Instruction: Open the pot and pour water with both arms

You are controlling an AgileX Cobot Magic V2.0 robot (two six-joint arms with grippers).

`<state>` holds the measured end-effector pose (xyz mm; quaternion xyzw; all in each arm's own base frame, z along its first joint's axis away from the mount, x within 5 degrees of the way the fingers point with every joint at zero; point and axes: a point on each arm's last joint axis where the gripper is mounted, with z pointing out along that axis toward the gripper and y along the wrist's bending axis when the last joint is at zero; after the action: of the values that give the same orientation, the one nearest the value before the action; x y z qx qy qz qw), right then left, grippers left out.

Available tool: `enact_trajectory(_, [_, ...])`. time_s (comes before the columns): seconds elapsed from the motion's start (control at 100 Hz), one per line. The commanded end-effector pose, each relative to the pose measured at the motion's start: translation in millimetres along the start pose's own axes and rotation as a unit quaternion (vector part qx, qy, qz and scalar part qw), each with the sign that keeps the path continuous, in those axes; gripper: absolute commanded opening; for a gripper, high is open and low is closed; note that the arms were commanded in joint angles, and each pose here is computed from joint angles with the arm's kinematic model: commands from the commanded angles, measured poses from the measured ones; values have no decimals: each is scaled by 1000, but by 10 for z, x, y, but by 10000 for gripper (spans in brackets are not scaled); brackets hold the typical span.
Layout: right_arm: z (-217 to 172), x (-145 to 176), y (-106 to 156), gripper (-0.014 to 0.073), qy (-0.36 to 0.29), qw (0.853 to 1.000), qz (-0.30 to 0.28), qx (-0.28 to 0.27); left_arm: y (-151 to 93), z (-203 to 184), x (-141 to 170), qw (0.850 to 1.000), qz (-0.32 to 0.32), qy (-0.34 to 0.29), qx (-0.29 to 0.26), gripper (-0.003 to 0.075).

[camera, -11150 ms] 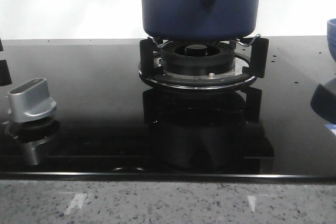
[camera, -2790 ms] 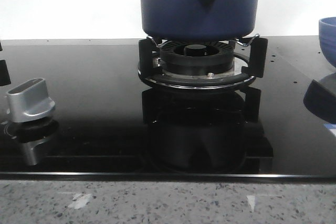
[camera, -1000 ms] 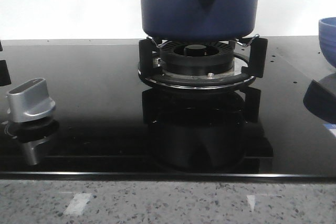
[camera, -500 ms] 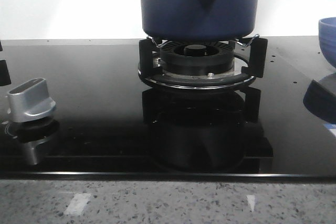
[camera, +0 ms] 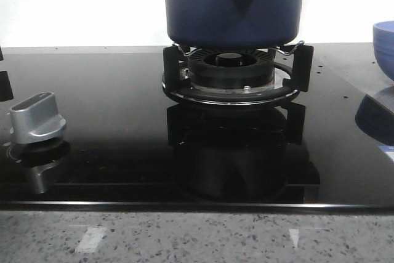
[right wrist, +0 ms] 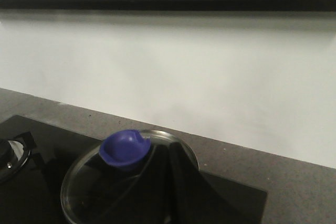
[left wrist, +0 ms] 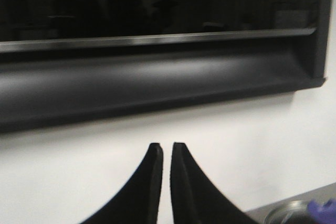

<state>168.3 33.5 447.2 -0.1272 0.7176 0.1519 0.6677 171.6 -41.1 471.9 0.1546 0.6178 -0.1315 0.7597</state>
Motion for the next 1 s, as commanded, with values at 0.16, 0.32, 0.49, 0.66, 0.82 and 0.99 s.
enact_trajectory(0.16, [-615, 574, 172, -46, -55, 997, -5, 47, -272, -652, 475, 1000, -3, 2, 0, -20])
enact_trajectory(0.32, [-893, 1088, 271, -46, -62, 997, -6, 54, -389, -1026, 820, 999, -34, -3, 4, -20])
enact_trajectory(0.49, [-990, 1552, 311, -46, -49, 998, -1, 50, -470, -1325, 1109, 998, -67, -22, 4, -20])
enact_trajectory(0.66, [-1010, 1744, 318, -46, -43, 998, 1, 50, -518, -1496, 1320, 994, -99, -38, 6, -20])
enact_trajectory(0.82, [-1006, 1756, 316, -46, -41, 998, 2, 50, -538, -1530, 1415, 993, -112, -38, 11, -20])
enact_trajectory(0.99, [-1006, 1756, 316, -46, -41, 998, 2, 50, -538, -1527, 1444, 993, -112, -33, 11, -20])
